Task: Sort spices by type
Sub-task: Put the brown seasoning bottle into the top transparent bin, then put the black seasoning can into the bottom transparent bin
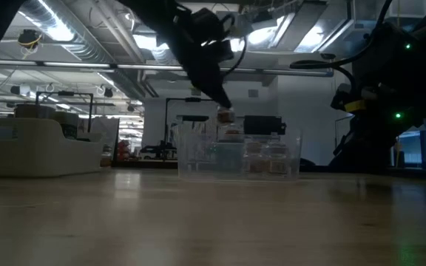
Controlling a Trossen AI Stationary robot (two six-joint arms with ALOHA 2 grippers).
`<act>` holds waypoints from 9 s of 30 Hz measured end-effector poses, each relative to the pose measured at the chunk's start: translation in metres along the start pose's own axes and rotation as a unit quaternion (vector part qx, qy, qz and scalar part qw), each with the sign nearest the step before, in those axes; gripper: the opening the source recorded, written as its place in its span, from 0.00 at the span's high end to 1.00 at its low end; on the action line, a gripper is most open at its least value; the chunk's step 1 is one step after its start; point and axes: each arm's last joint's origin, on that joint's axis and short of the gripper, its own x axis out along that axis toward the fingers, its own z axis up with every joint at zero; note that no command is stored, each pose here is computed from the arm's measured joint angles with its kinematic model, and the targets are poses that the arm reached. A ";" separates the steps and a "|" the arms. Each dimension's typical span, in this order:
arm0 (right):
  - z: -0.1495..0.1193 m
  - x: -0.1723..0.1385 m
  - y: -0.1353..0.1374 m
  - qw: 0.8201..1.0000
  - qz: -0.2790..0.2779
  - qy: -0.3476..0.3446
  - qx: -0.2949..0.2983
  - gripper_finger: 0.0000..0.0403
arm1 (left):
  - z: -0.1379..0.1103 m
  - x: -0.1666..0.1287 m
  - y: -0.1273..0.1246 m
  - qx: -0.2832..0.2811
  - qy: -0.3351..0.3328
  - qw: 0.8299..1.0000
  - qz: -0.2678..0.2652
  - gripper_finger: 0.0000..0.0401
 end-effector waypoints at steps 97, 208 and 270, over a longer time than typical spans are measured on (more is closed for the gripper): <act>0.003 0.000 0.003 1.000 0.018 -0.005 0.012 0.23 | -0.013 0.031 -0.082 -0.024 -0.055 0.998 -0.021 0.32; 0.002 0.000 0.005 0.998 0.054 -0.001 0.030 0.23 | -0.017 -0.030 -0.019 -0.082 -0.090 0.986 0.115 0.68; 0.031 -0.004 0.013 0.991 0.058 -0.123 0.016 0.23 | -0.095 -0.232 -0.365 -0.270 0.090 0.957 -0.045 0.68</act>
